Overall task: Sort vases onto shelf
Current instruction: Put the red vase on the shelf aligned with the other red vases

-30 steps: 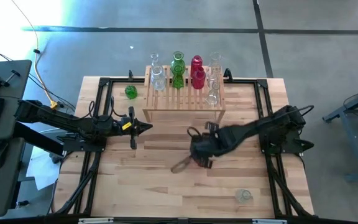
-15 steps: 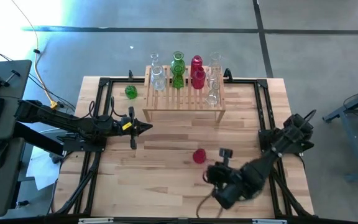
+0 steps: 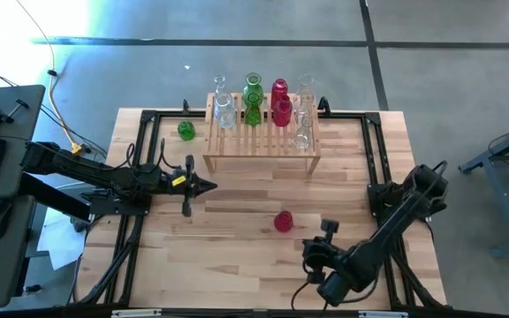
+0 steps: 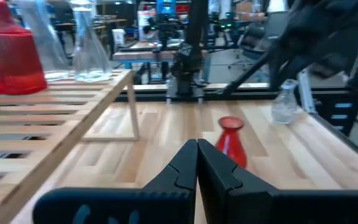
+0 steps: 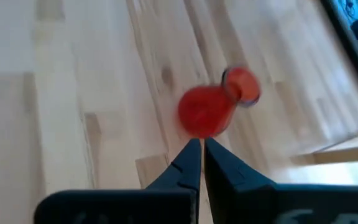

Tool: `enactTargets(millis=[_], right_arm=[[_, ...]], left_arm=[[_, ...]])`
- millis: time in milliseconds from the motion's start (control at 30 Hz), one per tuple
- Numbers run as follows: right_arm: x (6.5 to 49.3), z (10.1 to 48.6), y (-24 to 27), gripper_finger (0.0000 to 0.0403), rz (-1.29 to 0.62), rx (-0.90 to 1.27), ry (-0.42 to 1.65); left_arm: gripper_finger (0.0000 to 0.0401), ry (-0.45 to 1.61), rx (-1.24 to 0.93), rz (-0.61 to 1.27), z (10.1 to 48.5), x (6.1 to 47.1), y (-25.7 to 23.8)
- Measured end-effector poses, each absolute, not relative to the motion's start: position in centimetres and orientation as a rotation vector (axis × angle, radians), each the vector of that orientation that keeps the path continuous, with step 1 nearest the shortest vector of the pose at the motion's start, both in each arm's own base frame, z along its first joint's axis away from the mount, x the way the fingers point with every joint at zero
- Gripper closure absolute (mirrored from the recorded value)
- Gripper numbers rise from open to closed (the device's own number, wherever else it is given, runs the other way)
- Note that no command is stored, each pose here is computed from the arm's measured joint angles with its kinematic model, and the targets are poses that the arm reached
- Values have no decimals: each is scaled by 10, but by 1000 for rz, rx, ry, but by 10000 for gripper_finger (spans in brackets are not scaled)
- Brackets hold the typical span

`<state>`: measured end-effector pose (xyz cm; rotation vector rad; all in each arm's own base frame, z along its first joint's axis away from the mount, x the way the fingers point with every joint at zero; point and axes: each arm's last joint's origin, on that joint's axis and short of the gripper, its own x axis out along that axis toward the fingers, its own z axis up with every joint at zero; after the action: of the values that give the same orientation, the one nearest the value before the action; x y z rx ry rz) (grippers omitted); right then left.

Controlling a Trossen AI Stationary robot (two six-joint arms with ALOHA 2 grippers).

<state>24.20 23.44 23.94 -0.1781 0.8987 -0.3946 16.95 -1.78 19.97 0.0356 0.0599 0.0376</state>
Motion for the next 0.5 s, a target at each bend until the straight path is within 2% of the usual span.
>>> enactTargets(millis=[167,500], right_arm=[[236,212,227,403,-382,-145,884],[232,213,222,403,-352,-63,807]], left_arm=[[401,60,31,-12,200,169,-22],[401,43,91,-58,201,167,-33]])
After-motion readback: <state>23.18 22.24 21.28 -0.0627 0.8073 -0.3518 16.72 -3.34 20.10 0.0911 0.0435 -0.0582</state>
